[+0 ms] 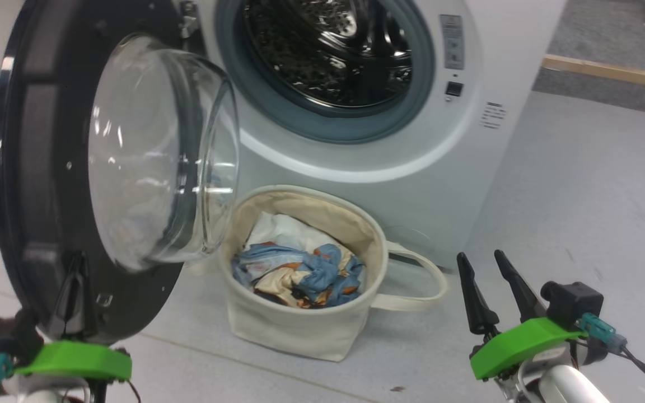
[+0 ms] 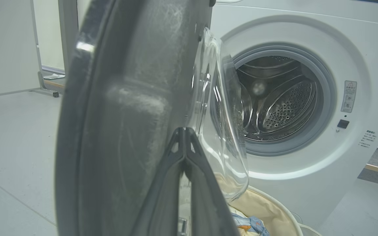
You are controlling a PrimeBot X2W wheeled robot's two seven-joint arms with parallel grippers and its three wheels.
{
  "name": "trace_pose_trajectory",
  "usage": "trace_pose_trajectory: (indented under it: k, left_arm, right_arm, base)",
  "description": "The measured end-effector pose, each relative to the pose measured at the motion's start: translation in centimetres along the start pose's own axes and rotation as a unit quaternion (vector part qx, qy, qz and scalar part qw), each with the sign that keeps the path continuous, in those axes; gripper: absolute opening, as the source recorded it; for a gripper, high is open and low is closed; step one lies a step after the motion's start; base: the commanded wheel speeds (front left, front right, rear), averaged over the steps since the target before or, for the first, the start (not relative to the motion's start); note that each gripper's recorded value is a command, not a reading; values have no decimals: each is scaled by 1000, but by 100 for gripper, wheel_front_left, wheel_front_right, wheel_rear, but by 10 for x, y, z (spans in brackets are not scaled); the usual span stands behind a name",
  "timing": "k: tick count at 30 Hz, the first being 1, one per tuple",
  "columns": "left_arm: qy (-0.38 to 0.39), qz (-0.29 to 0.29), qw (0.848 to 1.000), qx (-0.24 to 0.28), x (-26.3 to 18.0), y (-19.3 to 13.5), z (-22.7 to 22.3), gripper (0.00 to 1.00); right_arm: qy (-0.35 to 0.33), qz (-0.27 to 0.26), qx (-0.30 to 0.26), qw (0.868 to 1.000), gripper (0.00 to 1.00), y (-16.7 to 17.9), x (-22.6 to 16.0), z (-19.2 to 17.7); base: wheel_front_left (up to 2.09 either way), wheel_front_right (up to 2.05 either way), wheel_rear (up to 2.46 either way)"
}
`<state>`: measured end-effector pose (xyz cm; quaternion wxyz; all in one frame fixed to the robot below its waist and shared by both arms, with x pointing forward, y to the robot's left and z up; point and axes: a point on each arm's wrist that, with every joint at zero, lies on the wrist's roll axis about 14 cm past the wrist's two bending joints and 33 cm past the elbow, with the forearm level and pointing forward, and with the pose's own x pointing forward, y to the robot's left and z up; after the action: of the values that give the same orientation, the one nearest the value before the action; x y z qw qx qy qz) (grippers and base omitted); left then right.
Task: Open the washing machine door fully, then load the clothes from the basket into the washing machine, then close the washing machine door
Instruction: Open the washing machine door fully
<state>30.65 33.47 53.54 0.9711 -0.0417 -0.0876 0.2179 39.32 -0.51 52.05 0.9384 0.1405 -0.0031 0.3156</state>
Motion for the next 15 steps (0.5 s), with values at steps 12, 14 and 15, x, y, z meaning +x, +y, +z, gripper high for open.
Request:
trace_pose_trajectory:
  k: [12, 14, 15]
  left_arm:
    - [2, 45, 999, 0, 15, 45, 12, 0]
    - [7, 54, 999, 0, 18, 53, 12, 0]
    - [9, 56, 998, -1, 19, 56, 12, 0]
  right_arm:
    - [43, 73, 14, 996, 100, 40, 30, -32]
    - [50, 90, 18, 995, 100, 48, 40, -38]
    - [51, 96, 20, 994, 100, 51, 43, -40]
  base:
    - [0, 0, 0]
    - [0, 0, 0]
    - [0, 0, 0]
